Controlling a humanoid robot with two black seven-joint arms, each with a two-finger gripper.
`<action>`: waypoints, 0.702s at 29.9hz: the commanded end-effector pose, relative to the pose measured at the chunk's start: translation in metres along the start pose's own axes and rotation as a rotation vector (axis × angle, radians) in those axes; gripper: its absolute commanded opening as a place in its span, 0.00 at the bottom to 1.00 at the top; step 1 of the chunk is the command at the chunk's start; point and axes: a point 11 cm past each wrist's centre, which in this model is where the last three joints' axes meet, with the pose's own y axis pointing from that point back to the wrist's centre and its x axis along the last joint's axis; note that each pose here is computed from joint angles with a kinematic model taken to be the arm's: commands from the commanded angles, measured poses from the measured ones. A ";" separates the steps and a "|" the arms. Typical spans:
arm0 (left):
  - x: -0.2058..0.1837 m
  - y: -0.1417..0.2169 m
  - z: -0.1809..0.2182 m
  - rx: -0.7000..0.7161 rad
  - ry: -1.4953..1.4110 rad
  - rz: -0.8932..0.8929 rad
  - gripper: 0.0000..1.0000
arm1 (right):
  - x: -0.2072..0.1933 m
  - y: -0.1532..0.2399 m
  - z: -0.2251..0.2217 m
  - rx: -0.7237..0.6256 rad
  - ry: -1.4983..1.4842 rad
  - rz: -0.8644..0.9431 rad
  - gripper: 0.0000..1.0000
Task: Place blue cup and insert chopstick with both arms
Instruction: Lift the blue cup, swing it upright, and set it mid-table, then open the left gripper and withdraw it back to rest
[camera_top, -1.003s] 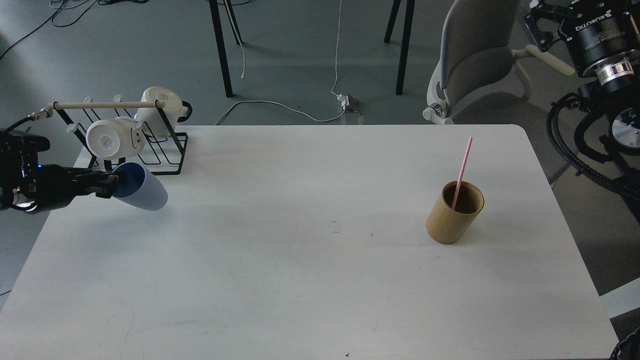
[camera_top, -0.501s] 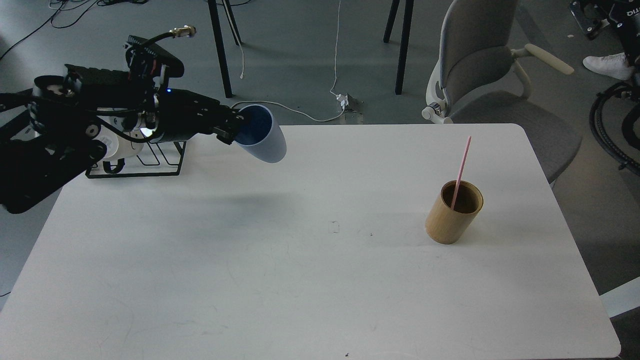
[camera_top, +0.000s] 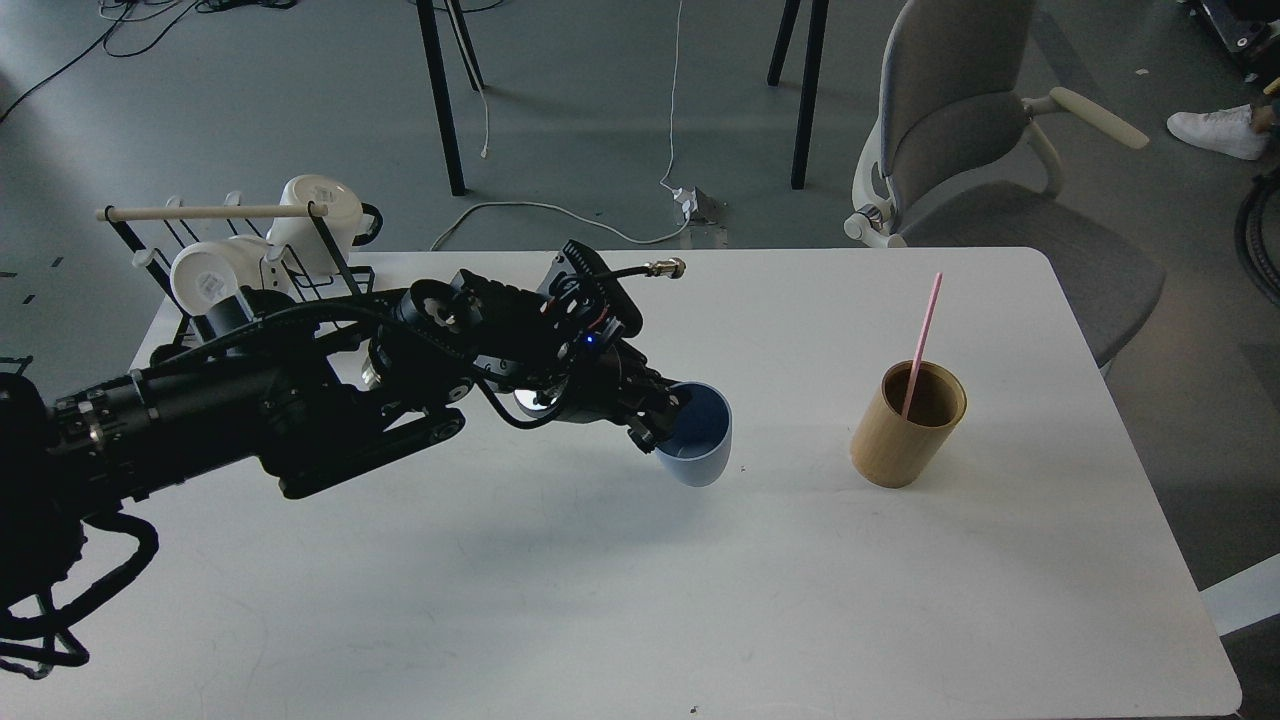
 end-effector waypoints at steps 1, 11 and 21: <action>-0.011 -0.004 -0.010 0.028 0.032 -0.022 0.02 | -0.001 0.000 0.000 0.002 -0.002 -0.003 1.00; -0.022 -0.009 -0.022 0.057 0.071 -0.047 0.04 | 0.000 0.001 0.002 -0.004 -0.003 -0.001 1.00; -0.022 -0.012 -0.021 0.061 0.073 -0.049 0.16 | 0.000 0.001 0.000 0.006 -0.005 -0.001 1.00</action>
